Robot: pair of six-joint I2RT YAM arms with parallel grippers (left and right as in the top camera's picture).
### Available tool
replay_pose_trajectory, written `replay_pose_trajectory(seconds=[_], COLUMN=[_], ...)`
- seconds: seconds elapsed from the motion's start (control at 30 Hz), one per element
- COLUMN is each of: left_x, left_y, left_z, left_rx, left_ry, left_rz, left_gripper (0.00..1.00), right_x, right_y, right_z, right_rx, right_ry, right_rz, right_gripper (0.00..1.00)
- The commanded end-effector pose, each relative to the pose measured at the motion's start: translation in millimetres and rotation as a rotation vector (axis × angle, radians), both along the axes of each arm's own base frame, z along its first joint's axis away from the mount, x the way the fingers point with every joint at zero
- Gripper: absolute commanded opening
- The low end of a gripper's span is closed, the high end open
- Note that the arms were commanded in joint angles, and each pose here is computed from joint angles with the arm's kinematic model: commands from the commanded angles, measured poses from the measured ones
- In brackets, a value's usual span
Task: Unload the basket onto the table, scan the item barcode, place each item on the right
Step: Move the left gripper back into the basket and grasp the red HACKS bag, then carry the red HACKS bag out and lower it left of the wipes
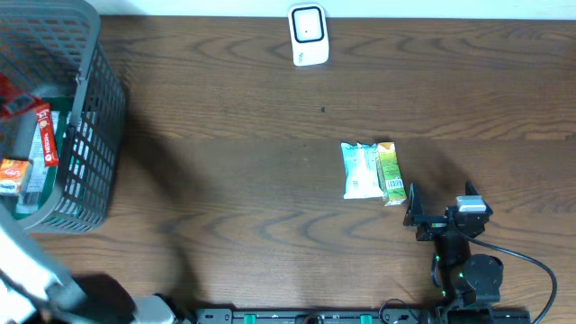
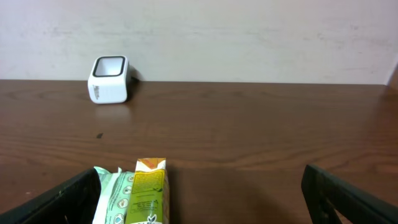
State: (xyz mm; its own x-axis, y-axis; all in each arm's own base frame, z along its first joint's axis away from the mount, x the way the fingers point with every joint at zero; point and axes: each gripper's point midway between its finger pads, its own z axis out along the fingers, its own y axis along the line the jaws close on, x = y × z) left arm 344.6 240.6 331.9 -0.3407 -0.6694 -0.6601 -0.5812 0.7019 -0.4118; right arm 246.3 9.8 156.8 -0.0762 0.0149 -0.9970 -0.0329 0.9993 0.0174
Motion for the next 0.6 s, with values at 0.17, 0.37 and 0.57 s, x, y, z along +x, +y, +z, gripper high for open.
replay_pose_trajectory(seconds=[0.17,0.37,0.57], left_x=[-11.7,3.6,9.8], left_y=[-128.9,-247.0,-351.8], left_z=[13.4,-50.9,-130.2], left_rx=[-0.186,-0.238,-0.259], left_ry=[0.03,0.213,0.306], left_rz=[-0.223,-0.567,-0.801], left_gripper=[0.07,0.07,0.08], right_x=[-0.2,-0.2,-0.2], right_y=[-1.1,-1.1,-1.1], right_z=[-0.1,-0.1,-0.1], right_rx=[0.003,0.003,0.002], right_ry=[-0.001,-0.001,-0.001], right_rz=[-0.004,-0.004,-0.004], right_gripper=[0.99,0.99,0.99])
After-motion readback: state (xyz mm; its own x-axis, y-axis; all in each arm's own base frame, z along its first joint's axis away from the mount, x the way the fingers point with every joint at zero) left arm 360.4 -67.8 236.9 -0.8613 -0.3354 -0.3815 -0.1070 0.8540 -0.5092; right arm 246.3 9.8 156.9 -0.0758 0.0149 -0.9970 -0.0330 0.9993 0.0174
